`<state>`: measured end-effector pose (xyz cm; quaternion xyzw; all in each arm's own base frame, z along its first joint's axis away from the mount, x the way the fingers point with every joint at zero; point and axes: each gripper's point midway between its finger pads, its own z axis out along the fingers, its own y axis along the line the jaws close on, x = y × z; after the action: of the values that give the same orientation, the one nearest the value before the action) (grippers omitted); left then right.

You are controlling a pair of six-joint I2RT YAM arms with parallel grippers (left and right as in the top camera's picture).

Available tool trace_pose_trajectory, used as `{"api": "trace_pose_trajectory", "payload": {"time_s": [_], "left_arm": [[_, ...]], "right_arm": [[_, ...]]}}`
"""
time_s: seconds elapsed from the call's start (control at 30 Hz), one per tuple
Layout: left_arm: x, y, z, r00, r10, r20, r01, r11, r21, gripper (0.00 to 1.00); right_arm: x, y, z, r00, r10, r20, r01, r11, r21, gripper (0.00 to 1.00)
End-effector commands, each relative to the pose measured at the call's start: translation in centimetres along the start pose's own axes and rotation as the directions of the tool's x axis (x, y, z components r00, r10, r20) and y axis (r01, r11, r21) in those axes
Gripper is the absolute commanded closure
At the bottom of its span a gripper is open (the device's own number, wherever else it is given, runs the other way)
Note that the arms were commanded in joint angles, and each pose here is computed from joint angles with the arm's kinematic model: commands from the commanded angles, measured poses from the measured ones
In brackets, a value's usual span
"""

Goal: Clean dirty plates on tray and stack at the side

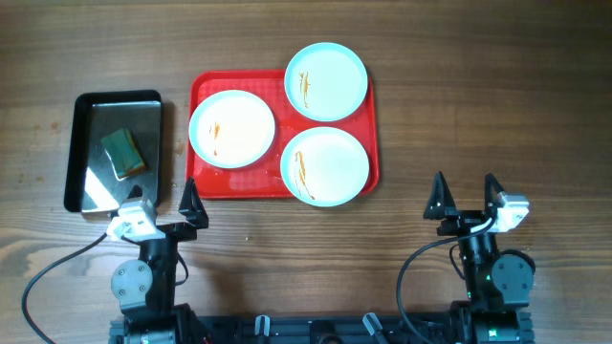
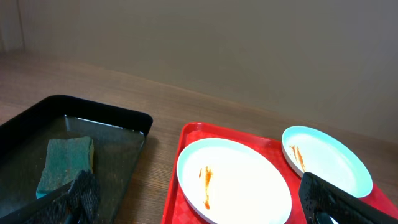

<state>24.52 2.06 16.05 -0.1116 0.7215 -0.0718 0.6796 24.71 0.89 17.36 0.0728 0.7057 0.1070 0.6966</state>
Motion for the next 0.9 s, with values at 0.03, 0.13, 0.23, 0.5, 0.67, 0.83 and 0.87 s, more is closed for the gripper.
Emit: {"api": "trace_pose_trajectory", "payload": {"time_s": [0.03, 0.13, 0.23, 0.5, 0.67, 0.83, 0.87], "left_arm": [[0.5, 0.15, 0.09, 1.0, 0.017, -0.014, -0.018, 1.0, -0.007, 0.0], [0.5, 0.15, 0.09, 1.0, 0.017, -0.014, -0.018, 1.0, -0.007, 0.0], [0.5, 0.15, 0.09, 1.0, 0.017, -0.014, -0.018, 1.0, -0.007, 0.01], [0.5, 0.15, 0.09, 1.0, 0.017, -0.014, -0.018, 1.0, -0.007, 0.0], [0.5, 0.15, 0.09, 1.0, 0.017, -0.014, -0.018, 1.0, -0.007, 0.0], [0.5, 0.15, 0.09, 1.0, 0.017, -0.014, -0.018, 1.0, -0.007, 0.0], [0.5, 0.15, 0.09, 1.0, 0.017, -0.014, -0.018, 1.0, -0.007, 0.0]], "right_arm": [[-0.03, 0.38, -0.03, 1.0, -0.017, 0.002, 0.017, 1.0, -0.02, 0.0], [-0.03, 0.38, -0.03, 1.0, -0.016, 0.002, 0.016, 1.0, -0.02, 0.0], [-0.03, 0.38, -0.03, 1.0, -0.017, 0.002, 0.017, 1.0, -0.02, 0.0], [-0.03, 0.38, -0.03, 1.0, -0.016, 0.002, 0.016, 1.0, -0.02, 0.0], [-0.03, 0.38, -0.03, 1.0, -0.017, 0.002, 0.017, 1.0, -0.02, 0.0], [0.14, 0.28, 0.02, 0.996, -0.085, -0.004, 0.085, 0.996, -0.016, 0.0], [0.22, 0.26, 0.04, 0.996, -0.09, -0.008, 0.09, 0.996, -0.015, 0.0]]}}
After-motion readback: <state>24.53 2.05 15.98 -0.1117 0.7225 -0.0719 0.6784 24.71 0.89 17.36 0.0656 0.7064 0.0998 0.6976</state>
